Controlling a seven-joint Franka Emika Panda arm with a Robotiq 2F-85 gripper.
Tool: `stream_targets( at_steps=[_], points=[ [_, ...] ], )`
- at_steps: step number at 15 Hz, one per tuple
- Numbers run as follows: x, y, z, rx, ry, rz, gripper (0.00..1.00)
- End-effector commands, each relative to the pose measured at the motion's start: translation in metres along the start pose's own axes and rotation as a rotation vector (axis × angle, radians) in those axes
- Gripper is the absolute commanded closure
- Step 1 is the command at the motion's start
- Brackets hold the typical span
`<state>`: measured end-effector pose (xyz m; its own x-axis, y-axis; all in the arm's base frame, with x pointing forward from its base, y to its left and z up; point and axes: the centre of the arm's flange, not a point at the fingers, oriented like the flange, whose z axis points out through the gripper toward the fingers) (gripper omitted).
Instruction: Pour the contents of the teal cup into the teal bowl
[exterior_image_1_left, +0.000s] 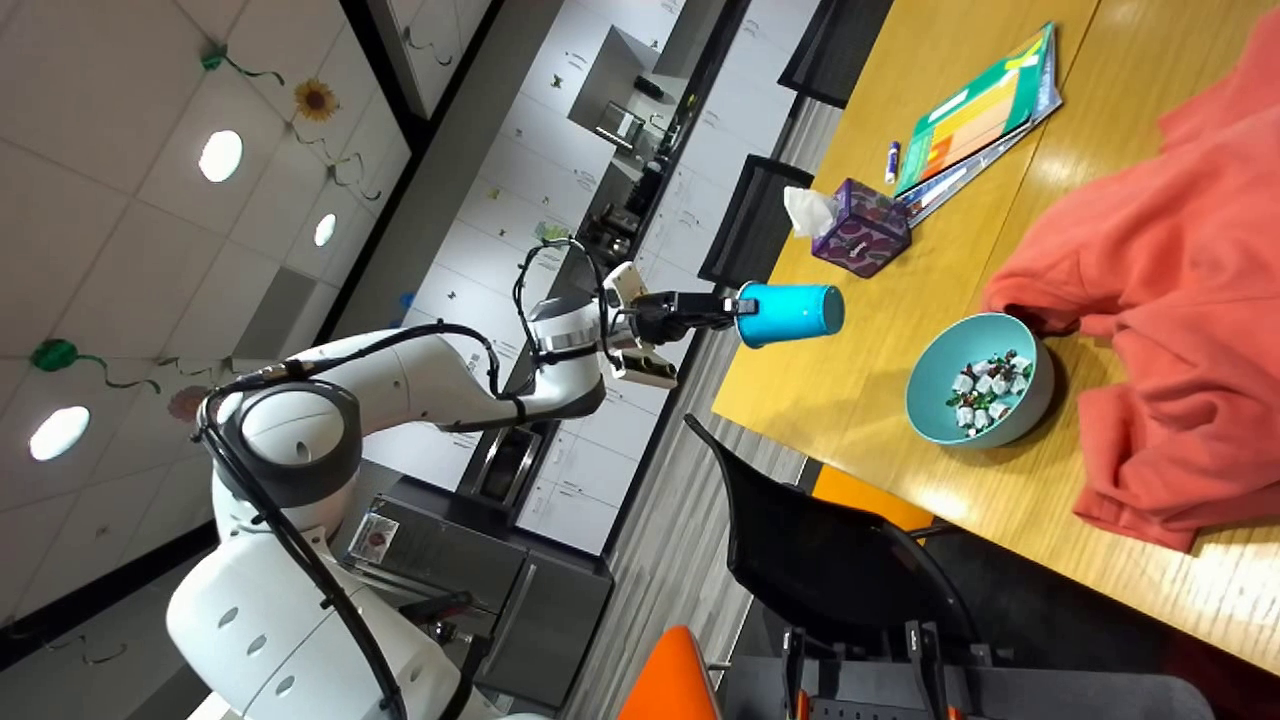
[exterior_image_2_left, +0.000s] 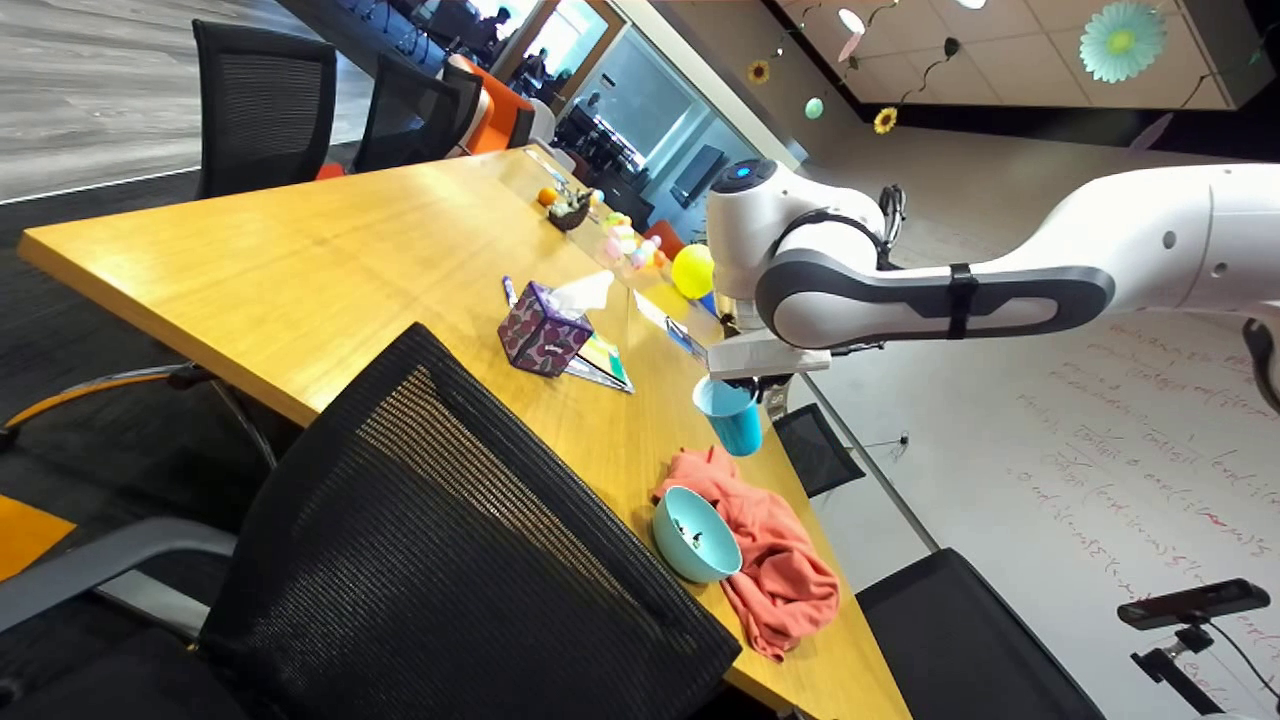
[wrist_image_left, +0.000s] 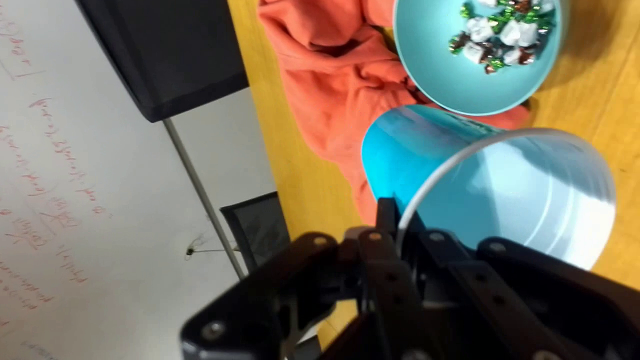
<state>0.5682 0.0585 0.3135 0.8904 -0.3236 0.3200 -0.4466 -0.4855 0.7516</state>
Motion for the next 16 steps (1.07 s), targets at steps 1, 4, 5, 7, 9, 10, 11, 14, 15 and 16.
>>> stream_targets(
  at_steps=[1,4,5,7,9,10,11,14,15,16],
  points=[
    [-0.009,0.008,-0.008,0.204,0.043,-0.003,0.99],
    [-0.002,0.001,-0.009,0.382,0.076,-0.018,0.99],
    [0.0,-0.001,-0.006,0.441,0.077,-0.024,0.99],
    [0.009,-0.005,0.004,0.561,0.078,-0.05,0.99],
    [0.017,-0.007,0.019,0.675,0.063,-0.083,0.99],
    [0.022,-0.008,0.028,0.729,0.051,-0.104,0.99],
    [0.025,-0.01,0.038,0.777,0.034,-0.128,0.99],
    [0.029,-0.019,0.069,0.883,-0.06,-0.212,0.99],
    [0.028,-0.025,0.079,0.902,-0.102,-0.245,0.99],
    [0.027,-0.029,0.087,0.918,-0.132,-0.266,0.99]
  ],
)
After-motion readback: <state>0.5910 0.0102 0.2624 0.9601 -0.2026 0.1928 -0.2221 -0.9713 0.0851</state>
